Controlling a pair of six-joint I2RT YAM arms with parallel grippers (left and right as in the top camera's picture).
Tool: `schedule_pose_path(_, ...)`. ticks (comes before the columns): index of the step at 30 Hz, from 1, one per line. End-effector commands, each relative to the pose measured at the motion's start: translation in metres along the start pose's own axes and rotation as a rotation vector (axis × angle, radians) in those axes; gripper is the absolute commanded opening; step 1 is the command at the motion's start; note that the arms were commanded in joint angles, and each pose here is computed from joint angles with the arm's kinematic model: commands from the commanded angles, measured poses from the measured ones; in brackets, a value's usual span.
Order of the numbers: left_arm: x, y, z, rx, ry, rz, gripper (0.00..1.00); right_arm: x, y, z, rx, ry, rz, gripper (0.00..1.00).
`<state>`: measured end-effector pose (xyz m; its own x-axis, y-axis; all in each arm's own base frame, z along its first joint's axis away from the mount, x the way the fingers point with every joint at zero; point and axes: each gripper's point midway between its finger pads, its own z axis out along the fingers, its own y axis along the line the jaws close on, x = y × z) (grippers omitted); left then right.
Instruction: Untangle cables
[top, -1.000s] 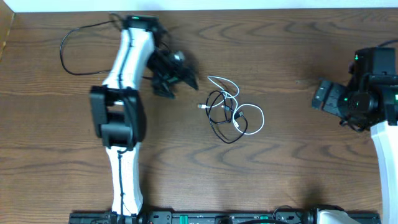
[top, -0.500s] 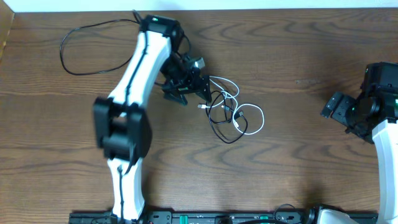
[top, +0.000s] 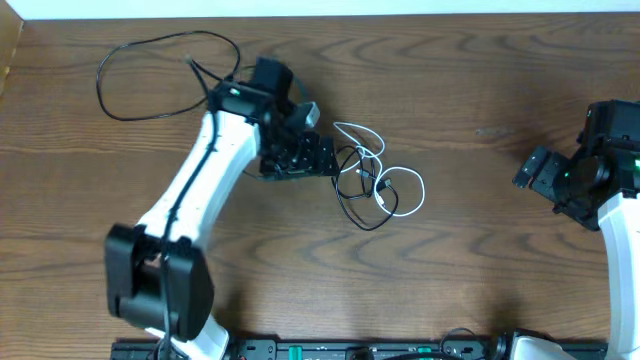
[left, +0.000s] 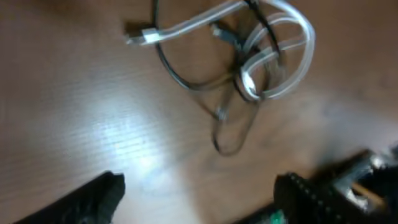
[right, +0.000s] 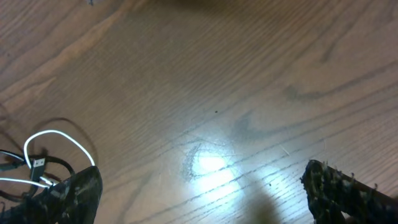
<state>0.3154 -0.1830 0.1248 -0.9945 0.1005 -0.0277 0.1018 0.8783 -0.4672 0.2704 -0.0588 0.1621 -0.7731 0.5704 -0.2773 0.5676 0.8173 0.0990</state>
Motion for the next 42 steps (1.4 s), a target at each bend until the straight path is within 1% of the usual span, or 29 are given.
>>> schedule_pose_path(1,-0.01,0.02,0.017,-0.08,-0.046,-0.148,0.81,0.0,-0.001,-0.001,-0.006,-0.002,0.025,0.99)
schedule_pose_path(4,-0.015,0.025,0.029,-0.079,-0.06,-0.186,0.81,0.0,-0.001,-0.001,-0.006,-0.002,0.025,0.99)
schedule_pose_path(5,-0.016,0.025,0.032,-0.073,-0.059,-0.19,0.79,0.0,-0.001,-0.001,-0.006,-0.002,0.025,0.99)
schedule_pose_path(7,-0.015,0.022,0.035,-0.067,-0.053,-0.182,0.66,0.0,-0.001,-0.001,-0.006,-0.002,0.025,0.99)
schedule_pose_path(8,-0.013,0.019,0.037,-0.067,-0.048,-0.174,0.63,0.0,-0.001,-0.001,-0.006,-0.002,0.025,0.99)
schedule_pose_path(13,-0.005,0.005,0.046,-0.075,-0.028,-0.127,0.64,0.0,-0.001,-0.001,-0.006,-0.002,0.025,0.99)
schedule_pose_path(17,-0.006,0.012,0.05,-0.186,-0.065,-0.141,0.64,0.0,-0.001,-0.001,-0.006,-0.002,0.025,0.99)
schedule_pose_path(24,-0.002,0.015,0.056,-0.188,-0.059,-0.149,0.64,0.0,-0.001,-0.001,-0.006,-0.002,0.025,0.99)
schedule_pose_path(25,-0.001,0.016,0.057,-0.189,-0.055,-0.149,0.62,0.0,-0.001,-0.001,-0.006,-0.002,0.025,0.99)
schedule_pose_path(26,0.0,0.016,0.058,-0.191,-0.049,-0.151,0.55,0.0,-0.001,-0.001,-0.006,-0.002,0.025,0.99)
schedule_pose_path(27,0.0,0.017,0.061,-0.194,-0.044,-0.151,0.53,0.0,-0.001,-0.001,-0.006,-0.002,0.025,0.99)
schedule_pose_path(31,0.002,0.017,0.072,-0.199,-0.02,-0.146,0.52,0.0,-0.001,-0.001,-0.006,-0.002,0.025,0.99)
schedule_pose_path(32,0.003,0.015,0.074,-0.195,-0.016,-0.141,0.48,0.0,-0.001,-0.001,-0.006,-0.002,0.025,0.99)
schedule_pose_path(33,0.003,0.013,0.078,-0.184,-0.013,-0.135,0.41,0.0,-0.001,-0.001,-0.006,-0.002,0.025,0.99)
schedule_pose_path(34,0.002,0.01,0.078,-0.177,-0.016,-0.13,0.38,0.0,-0.001,-0.001,-0.006,-0.002,0.025,0.99)
schedule_pose_path(35,0.0,0.009,0.079,-0.173,-0.022,-0.125,0.3,0.0,-0.001,-0.001,-0.006,-0.002,0.025,0.99)
schedule_pose_path(36,-0.001,0.008,0.079,-0.171,-0.026,-0.123,0.26,0.0,-0.001,-0.001,-0.006,-0.002,0.025,0.99)
schedule_pose_path(37,-0.002,0.008,0.079,-0.17,-0.03,-0.122,0.13,0.0,-0.001,-0.001,-0.006,-0.002,0.025,0.99)
schedule_pose_path(38,-0.002,0.008,0.079,-0.169,-0.031,-0.122,0.08,0.0,-0.001,-0.001,-0.006,-0.002,0.025,0.99)
schedule_pose_path(40,-0.002,0.006,0.077,-0.162,-0.033,-0.121,0.07,0.0,-0.001,-0.001,-0.006,-0.002,0.025,0.99)
schedule_pose_path(42,-0.004,-0.008,0.071,-0.102,-0.032,-0.114,0.07,0.0,-0.001,-0.001,-0.006,-0.002,0.025,0.99)
